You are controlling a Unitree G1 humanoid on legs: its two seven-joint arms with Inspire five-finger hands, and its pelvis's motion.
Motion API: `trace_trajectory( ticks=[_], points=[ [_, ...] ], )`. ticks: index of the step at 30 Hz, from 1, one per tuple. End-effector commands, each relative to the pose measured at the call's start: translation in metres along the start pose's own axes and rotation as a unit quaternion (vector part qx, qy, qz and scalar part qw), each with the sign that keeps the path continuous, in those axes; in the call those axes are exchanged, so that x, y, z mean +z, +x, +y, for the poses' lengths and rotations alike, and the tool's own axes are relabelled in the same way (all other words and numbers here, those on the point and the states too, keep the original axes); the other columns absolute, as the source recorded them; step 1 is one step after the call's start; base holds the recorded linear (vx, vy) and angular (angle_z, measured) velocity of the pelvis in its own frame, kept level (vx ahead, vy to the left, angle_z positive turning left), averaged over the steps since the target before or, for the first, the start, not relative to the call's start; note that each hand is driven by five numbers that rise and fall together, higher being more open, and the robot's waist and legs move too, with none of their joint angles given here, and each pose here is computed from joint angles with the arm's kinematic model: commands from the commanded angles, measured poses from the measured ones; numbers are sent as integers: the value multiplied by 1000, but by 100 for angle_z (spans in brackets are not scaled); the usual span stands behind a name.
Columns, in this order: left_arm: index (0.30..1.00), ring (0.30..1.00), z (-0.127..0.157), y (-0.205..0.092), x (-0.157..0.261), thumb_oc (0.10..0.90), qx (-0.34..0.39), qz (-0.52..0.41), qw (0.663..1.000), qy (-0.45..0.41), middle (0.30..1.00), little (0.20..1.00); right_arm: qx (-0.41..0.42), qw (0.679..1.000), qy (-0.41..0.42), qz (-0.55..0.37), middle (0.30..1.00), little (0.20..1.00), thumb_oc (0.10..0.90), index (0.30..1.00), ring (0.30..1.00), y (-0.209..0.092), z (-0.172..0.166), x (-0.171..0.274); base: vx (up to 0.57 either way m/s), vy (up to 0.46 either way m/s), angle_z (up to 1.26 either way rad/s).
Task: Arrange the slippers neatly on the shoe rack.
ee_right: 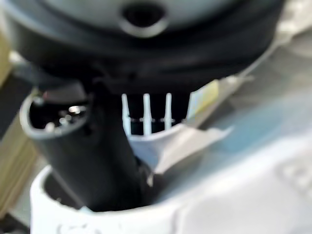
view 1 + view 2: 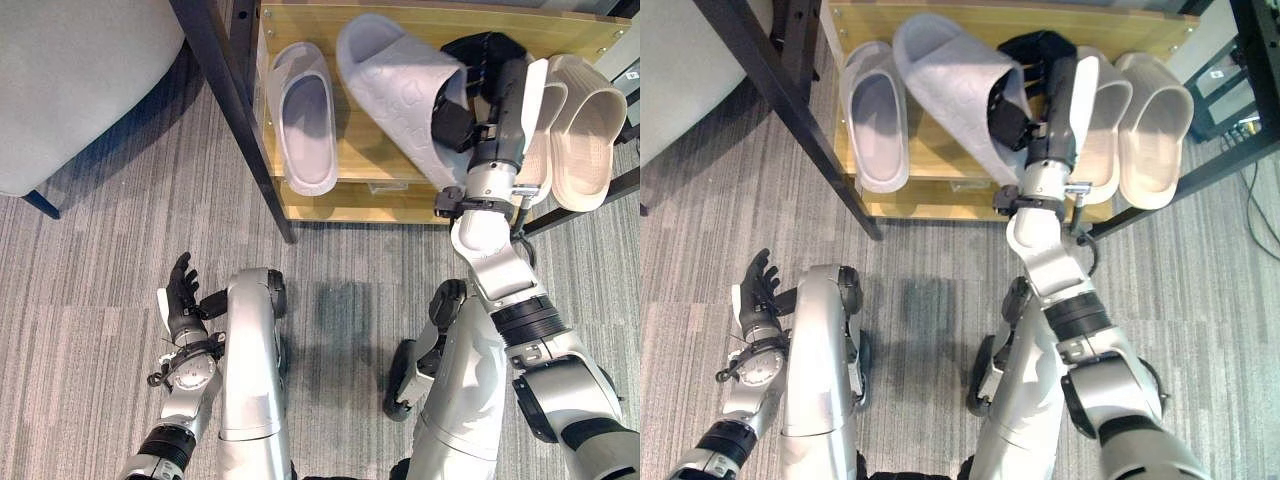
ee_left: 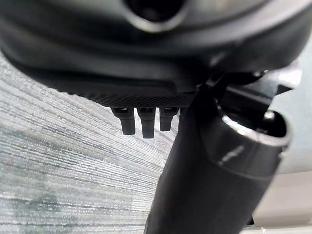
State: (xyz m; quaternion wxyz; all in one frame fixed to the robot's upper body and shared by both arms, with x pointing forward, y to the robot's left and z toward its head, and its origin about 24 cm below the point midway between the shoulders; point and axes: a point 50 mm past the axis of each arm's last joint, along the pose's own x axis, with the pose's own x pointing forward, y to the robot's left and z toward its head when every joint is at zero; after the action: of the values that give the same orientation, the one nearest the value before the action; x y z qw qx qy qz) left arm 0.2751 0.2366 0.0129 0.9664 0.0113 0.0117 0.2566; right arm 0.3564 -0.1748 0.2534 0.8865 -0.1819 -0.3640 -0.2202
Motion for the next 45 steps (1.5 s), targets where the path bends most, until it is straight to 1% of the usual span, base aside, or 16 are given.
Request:
trace_trajectory(
  ticks=[1, 5, 11, 16, 20, 22, 25, 36, 45],
  points=[
    [900, 900, -1, 2, 14, 800, 2, -47, 999, 10, 900, 900, -96, 987, 34, -128, 300, 300, 400, 300, 300, 39, -12, 71, 0, 0, 0],
    [900, 900, -2, 2, 15, 800, -2, -45, 999, 13, 900, 900, -86, 991, 24, -100, 300, 300, 400, 300, 300, 41, 0, 66, 0, 0, 0],
    [900, 900, -4, 4, 14, 800, -17, -42, 999, 16, 900, 900, -61, 996, 10, -72, 300, 300, 400, 300, 300, 53, 19, 66, 0, 0, 0],
    [900, 900, -4, 3, 16, 800, -22, -46, 999, 15, 900, 900, -54, 997, 13, -51, 300, 300, 400, 300, 300, 58, 25, 62, 0, 0, 0],
    [900, 900, -4, 4, 14, 800, -29, -44, 998, 17, 900, 900, -37, 998, 12, -56, 300, 300, 400, 300, 300, 71, 30, 72, 0, 0, 0],
    [900, 900, -5, 4, 13, 800, -31, -43, 998, 17, 900, 900, -34, 998, 10, -55, 300, 300, 400, 300, 300, 73, 32, 73, 0, 0, 0],
    [900, 900, -7, 2, 9, 800, -40, -35, 998, 22, 900, 900, -17, 999, 18, -25, 300, 300, 400, 300, 300, 76, 40, 69, 0, 0, 0],
    [900, 900, -13, 3, 8, 800, -51, -33, 998, 26, 900, 900, 3, 1000, 8, 10, 300, 300, 400, 300, 300, 77, 46, 55, 0, 0, 0],
    [900, 900, -16, 1, 2, 800, -55, -21, 998, 31, 900, 900, -22, 999, 39, -1, 300, 300, 400, 300, 300, 79, 47, 66, 0, 0, 0]
  ],
)
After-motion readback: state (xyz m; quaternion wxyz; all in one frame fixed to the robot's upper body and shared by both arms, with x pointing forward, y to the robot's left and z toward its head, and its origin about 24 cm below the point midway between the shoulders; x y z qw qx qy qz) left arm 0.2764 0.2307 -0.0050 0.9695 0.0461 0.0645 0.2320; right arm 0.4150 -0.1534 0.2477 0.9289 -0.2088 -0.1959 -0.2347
